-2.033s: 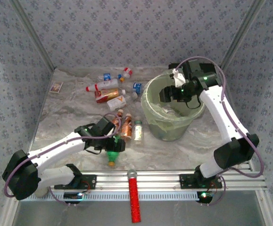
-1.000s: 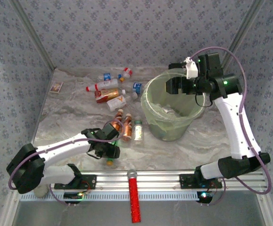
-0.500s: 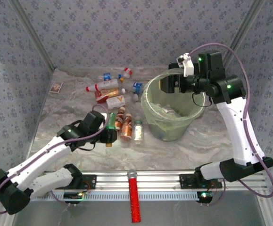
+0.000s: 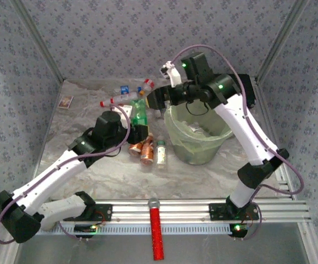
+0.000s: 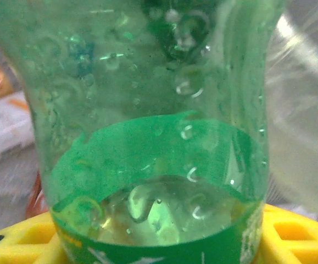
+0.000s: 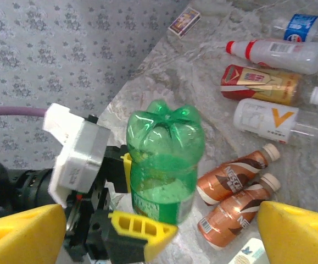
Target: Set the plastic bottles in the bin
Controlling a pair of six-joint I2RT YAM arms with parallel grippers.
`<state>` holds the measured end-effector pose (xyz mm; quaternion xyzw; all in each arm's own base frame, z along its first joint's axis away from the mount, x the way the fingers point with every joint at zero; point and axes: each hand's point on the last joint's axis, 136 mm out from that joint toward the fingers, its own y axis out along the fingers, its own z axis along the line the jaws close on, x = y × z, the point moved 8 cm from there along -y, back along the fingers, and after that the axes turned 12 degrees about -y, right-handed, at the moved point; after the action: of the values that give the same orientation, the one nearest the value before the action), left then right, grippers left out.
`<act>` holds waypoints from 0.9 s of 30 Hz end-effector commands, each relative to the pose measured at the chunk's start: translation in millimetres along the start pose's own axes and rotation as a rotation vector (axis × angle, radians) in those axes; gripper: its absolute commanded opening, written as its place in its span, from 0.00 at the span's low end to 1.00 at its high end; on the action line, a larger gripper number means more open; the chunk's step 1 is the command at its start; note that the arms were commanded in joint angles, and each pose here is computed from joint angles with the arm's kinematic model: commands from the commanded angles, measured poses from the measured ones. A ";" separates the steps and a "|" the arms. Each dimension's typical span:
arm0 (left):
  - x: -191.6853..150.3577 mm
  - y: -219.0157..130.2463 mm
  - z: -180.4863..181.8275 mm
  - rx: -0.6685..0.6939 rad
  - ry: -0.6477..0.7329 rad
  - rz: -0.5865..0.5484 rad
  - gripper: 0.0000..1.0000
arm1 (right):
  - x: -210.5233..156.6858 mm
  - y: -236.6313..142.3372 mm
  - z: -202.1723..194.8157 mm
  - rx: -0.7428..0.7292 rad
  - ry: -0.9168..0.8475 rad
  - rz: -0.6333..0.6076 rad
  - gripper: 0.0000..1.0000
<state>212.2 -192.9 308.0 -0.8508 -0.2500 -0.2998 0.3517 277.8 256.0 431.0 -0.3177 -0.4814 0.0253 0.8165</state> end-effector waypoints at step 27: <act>62.4 -7.2 -53.9 -0.523 -0.062 -0.114 0.26 | 12.0 24.0 -20.1 0.224 0.039 -0.020 0.78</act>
<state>236.5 -210.3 367.0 -0.8969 -0.2451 -0.3350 0.1525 303.9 273.8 420.2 -0.2326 -0.4632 0.0622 0.8529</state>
